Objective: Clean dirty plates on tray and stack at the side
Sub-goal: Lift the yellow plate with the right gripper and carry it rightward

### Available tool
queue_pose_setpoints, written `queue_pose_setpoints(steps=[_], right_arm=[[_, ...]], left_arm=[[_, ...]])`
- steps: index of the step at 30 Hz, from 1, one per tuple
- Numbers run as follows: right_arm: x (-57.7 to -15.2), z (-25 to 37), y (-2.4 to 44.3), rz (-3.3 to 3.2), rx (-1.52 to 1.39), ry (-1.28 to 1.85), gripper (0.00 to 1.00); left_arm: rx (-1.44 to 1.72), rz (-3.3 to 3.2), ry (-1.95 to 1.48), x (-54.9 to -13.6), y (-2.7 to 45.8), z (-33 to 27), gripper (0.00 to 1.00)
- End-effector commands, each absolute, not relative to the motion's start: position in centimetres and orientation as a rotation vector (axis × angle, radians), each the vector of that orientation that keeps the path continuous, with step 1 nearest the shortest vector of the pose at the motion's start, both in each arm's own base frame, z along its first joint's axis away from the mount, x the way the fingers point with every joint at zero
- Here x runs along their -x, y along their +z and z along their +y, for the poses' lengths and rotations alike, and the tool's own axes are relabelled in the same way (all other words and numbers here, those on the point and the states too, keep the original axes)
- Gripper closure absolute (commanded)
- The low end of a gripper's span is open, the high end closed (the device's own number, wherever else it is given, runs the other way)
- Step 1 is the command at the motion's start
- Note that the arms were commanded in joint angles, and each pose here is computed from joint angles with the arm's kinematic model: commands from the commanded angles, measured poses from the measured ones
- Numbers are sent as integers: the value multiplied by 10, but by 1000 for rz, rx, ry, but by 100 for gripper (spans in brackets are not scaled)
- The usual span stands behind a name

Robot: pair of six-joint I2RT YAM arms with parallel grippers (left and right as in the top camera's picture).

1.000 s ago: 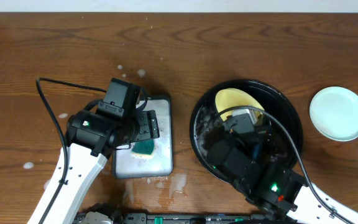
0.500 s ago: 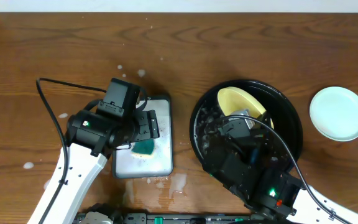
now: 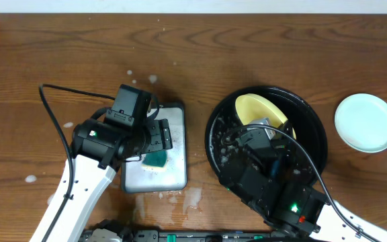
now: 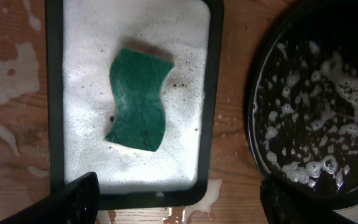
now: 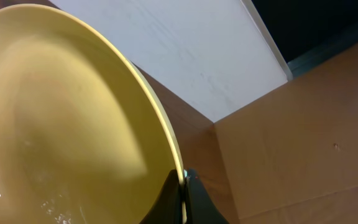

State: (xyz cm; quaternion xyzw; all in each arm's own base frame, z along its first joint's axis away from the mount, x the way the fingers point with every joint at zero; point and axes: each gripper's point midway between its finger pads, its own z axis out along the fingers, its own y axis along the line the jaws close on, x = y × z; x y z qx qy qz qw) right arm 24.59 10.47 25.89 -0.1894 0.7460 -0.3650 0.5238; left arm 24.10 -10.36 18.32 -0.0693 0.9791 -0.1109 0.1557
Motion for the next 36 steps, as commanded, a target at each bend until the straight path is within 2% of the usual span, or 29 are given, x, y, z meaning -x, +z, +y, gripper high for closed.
queue_pose_setpoints(steps=[1, 36], right_arm=[[-244, 102, 269, 1752, 423, -899, 99], [-244, 99, 273, 1734, 401, -923, 99]], left_arm=[[205, 2799, -316, -241, 184, -102, 17], [205, 2799, -316, -241, 184, -102, 17]])
